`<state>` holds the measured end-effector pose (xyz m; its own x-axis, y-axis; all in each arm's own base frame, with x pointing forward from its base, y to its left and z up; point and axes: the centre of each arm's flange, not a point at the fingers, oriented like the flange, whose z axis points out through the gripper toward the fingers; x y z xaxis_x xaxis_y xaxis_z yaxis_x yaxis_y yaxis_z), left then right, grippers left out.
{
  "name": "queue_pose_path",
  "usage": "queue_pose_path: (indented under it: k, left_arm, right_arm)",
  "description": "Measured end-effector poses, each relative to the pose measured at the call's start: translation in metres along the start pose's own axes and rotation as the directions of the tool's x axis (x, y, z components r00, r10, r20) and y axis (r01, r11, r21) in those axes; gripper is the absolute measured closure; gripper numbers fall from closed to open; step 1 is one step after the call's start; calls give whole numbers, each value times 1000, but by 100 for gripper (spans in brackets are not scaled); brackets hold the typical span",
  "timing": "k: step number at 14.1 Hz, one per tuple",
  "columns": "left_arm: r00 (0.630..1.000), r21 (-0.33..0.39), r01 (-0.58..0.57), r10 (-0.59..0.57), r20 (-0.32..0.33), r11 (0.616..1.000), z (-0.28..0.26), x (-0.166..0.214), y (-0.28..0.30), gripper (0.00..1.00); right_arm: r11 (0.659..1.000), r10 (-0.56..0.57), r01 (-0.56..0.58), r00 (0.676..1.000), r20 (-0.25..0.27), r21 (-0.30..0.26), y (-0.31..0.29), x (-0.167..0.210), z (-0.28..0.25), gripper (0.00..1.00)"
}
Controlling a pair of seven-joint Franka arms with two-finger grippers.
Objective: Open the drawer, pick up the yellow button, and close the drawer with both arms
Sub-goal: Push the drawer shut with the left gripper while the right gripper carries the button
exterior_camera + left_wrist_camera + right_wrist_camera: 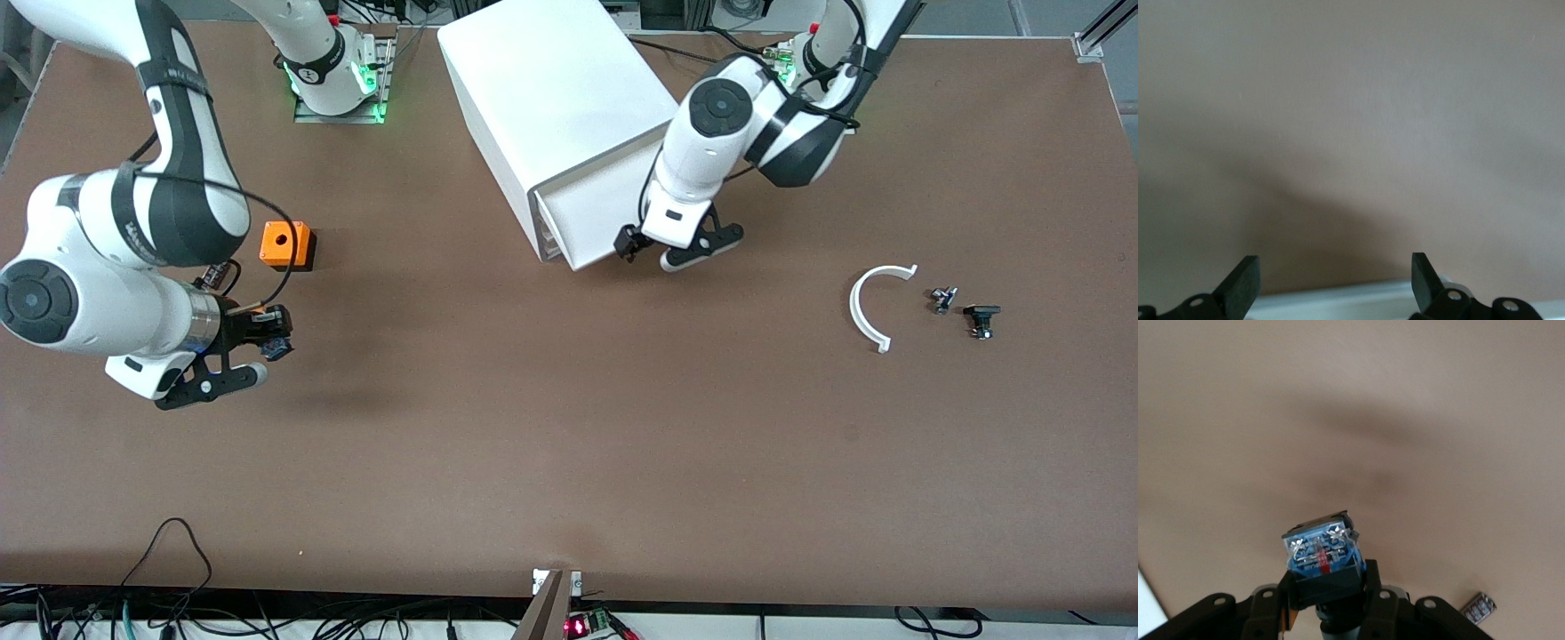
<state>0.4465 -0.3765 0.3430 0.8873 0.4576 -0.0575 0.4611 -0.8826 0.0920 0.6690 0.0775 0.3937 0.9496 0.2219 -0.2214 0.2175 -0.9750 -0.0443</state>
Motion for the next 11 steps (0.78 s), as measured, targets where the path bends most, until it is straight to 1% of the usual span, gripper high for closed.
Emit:
queue_pose_path:
  k: [2,4,8,11]
  left_arm:
    - [1000,8,-19,19,11,1000,4,-22,4,0]
    - [998,14,-53,53,19,999,5,-44,7,0]
    - [994,31,-108,107,33,994,5,-77,10,0]
    - [990,34,-138,137,39,990,6,-94,12,0]
  right_arm:
    - [998,48,-47,999,26,-29,29,-4,35,60]
    - [996,70,-68,997,23,-53,52,-8,66,60]
    - [995,74,-76,996,-45,-57,81,-19,116,60]
    - [995,68,-73,993,-94,-60,81,-32,157,60]
